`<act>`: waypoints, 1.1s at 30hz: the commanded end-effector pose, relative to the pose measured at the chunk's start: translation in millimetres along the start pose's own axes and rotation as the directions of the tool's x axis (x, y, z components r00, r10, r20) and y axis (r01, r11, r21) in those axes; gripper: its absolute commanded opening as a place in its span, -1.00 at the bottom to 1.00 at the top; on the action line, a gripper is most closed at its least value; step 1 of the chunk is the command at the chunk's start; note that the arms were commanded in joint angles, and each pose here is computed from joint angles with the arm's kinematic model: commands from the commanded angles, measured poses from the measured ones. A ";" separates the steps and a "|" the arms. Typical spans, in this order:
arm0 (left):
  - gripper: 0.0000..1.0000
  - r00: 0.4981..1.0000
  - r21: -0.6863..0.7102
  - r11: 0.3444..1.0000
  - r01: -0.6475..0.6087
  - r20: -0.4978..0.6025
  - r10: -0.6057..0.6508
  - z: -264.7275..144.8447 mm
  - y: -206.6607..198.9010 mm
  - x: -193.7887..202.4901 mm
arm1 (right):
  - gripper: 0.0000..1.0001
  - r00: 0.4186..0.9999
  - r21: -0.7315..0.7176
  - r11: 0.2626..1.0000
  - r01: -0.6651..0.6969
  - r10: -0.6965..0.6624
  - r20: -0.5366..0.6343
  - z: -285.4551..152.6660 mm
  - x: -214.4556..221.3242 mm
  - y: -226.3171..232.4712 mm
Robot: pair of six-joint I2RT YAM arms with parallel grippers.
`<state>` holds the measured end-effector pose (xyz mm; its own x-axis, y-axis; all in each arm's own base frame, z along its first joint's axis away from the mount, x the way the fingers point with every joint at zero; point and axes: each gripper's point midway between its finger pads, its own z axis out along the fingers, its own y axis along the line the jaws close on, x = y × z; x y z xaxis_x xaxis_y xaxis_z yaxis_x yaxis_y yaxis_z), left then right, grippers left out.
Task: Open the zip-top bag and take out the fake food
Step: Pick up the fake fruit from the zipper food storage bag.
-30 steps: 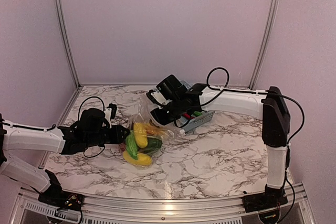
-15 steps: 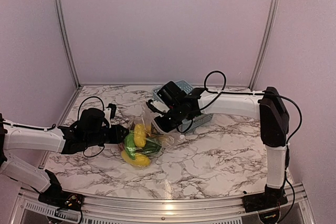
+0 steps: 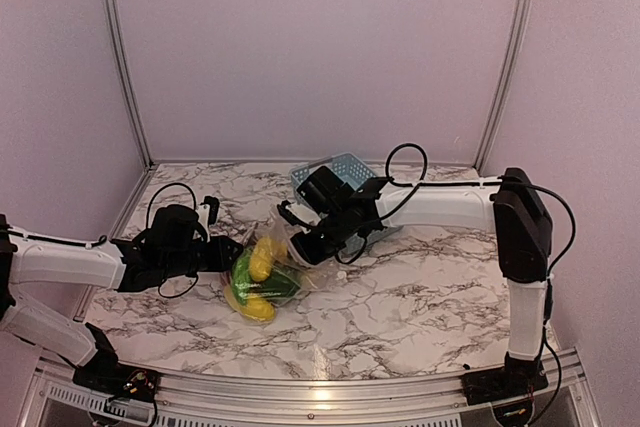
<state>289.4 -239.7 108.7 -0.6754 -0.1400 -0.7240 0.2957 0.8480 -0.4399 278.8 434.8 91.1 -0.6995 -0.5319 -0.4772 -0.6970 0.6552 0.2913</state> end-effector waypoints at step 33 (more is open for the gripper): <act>-0.51 0.994 -0.105 0.994 -0.026 -0.110 0.015 4.2 33.7 33.4 | -0.45 0.978 0.038 0.999 -0.016 0.008 0.210 -88.2 -43.4 17.5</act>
<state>291.2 -236.4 103.9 -0.6798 -0.1345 -0.7210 0.2875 0.8555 -0.4306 286.2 427.2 171.0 -0.6648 -0.4194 -0.6182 -0.6825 0.6774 0.2744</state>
